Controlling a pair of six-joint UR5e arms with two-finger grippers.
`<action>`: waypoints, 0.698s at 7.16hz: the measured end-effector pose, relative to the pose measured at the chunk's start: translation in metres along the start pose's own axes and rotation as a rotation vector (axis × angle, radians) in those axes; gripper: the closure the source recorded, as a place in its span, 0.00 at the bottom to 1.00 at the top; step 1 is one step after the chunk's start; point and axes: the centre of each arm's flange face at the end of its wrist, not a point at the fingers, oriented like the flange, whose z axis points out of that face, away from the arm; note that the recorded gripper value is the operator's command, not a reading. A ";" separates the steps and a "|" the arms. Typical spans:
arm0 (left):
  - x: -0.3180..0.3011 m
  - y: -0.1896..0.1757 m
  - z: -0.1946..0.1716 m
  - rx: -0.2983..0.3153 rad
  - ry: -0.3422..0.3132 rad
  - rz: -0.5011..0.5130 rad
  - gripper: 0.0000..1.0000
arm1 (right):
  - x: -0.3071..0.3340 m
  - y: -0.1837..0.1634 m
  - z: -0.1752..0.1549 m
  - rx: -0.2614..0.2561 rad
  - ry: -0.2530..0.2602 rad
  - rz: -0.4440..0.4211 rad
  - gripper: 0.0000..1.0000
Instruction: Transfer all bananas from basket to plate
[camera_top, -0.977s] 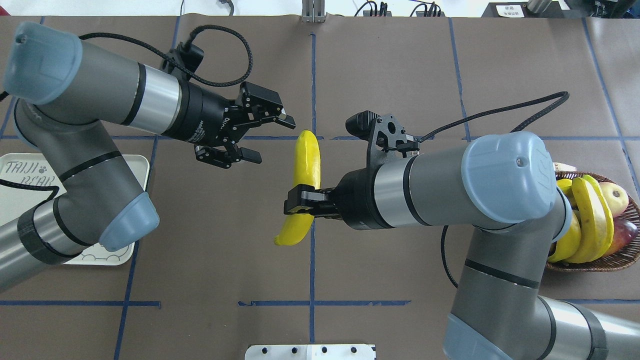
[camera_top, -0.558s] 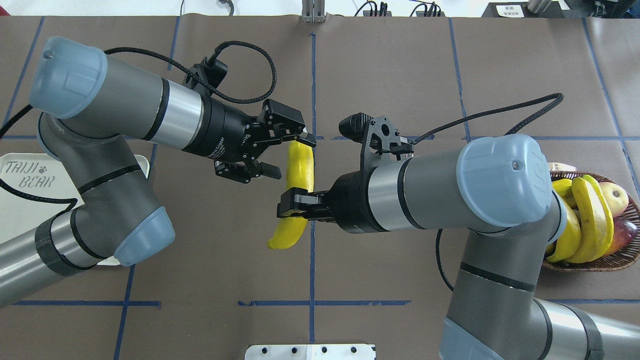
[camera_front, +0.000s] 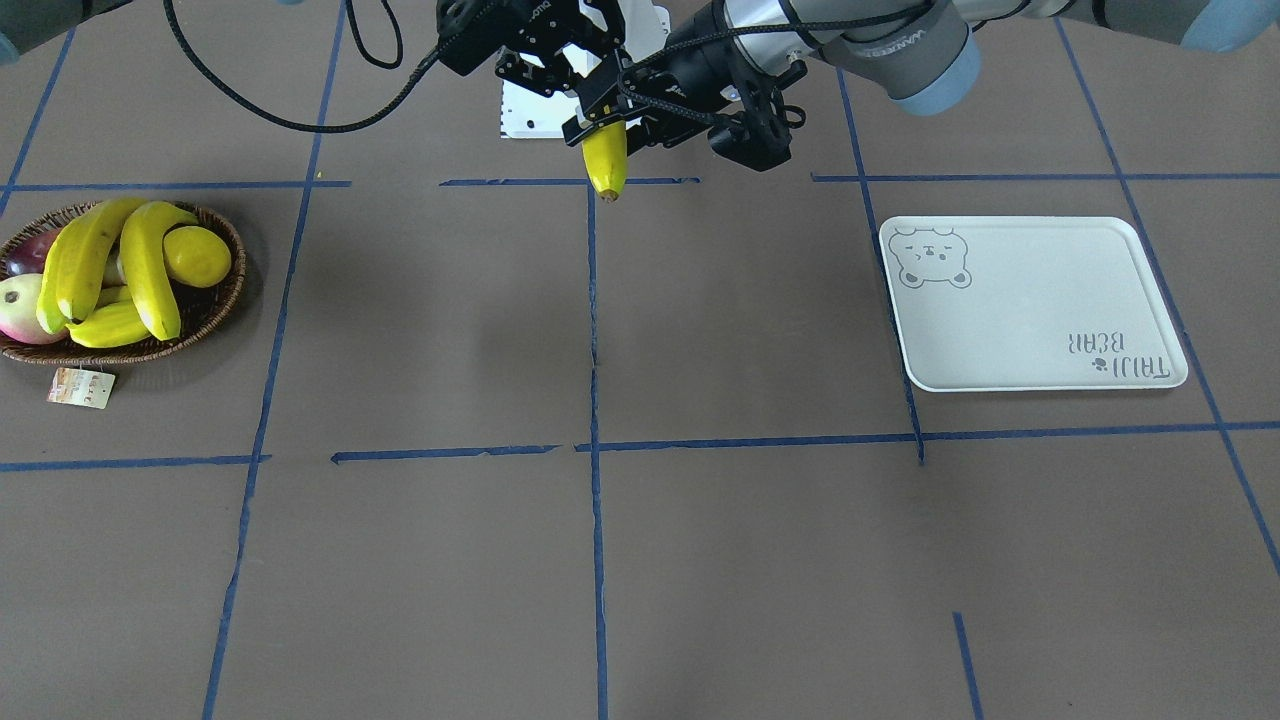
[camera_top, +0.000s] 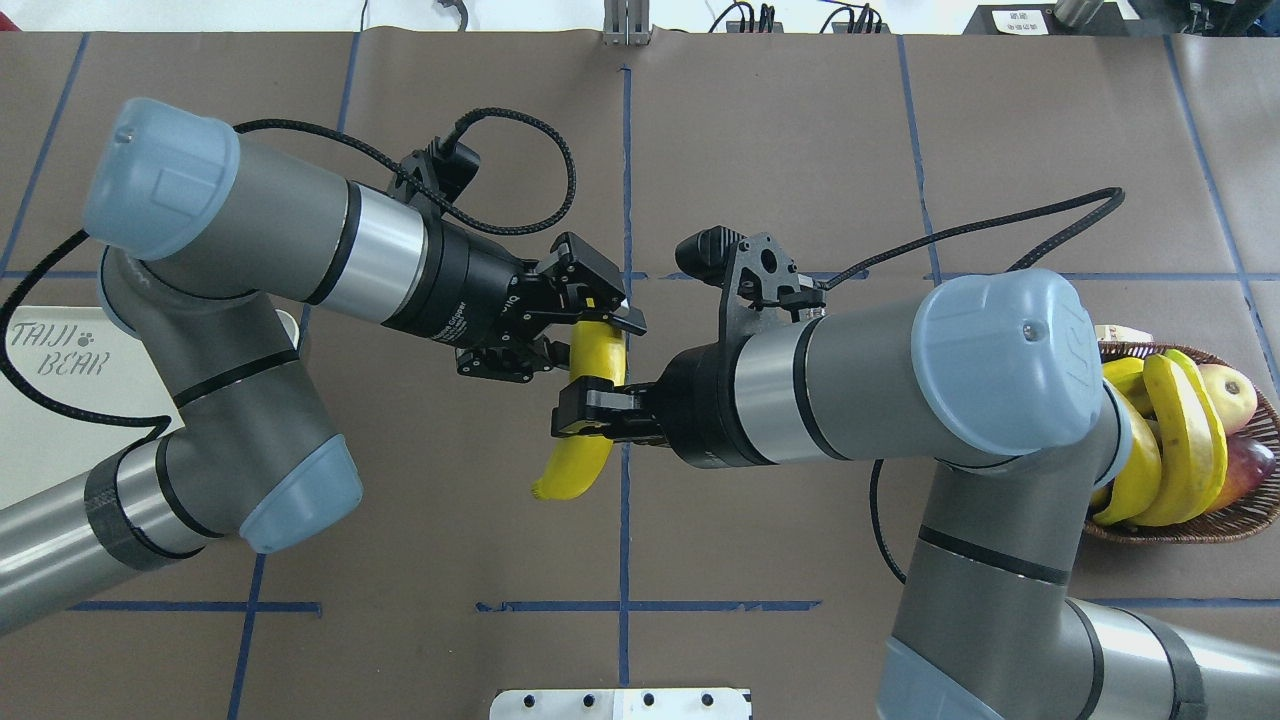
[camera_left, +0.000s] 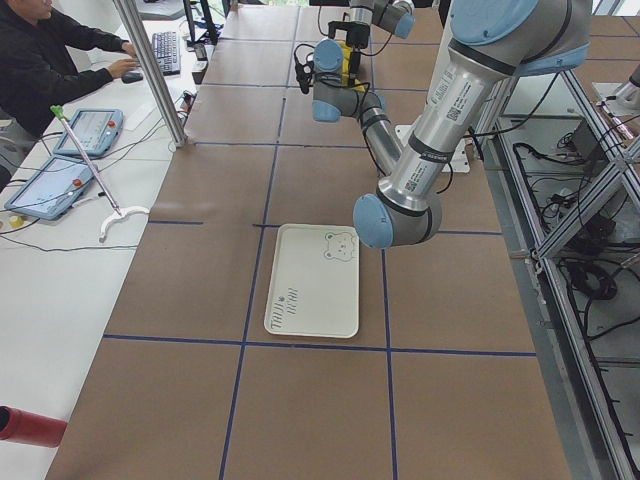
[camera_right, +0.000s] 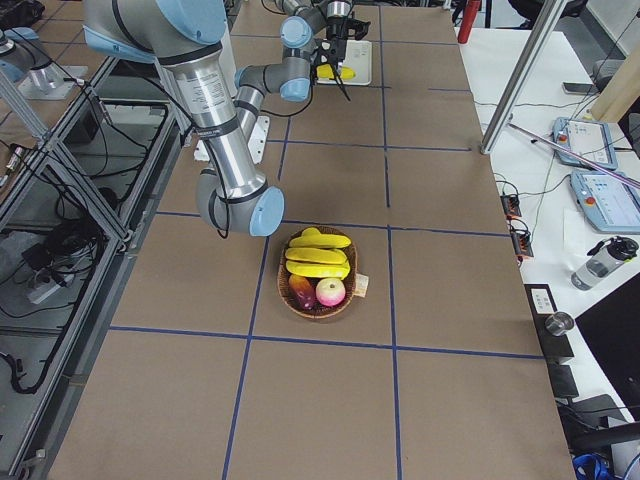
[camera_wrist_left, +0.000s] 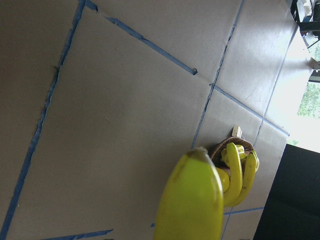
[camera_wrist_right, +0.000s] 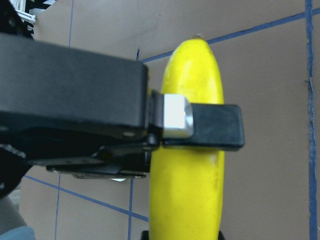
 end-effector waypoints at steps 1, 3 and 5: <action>-0.002 0.000 -0.001 -0.002 -0.002 0.025 1.00 | 0.000 0.001 0.000 -0.001 -0.001 0.003 0.00; -0.002 0.001 -0.003 -0.002 0.000 0.043 1.00 | 0.000 0.002 0.000 -0.003 -0.001 0.015 0.00; -0.001 0.002 -0.006 -0.001 0.003 0.047 1.00 | -0.003 0.002 -0.007 0.000 -0.013 0.016 0.00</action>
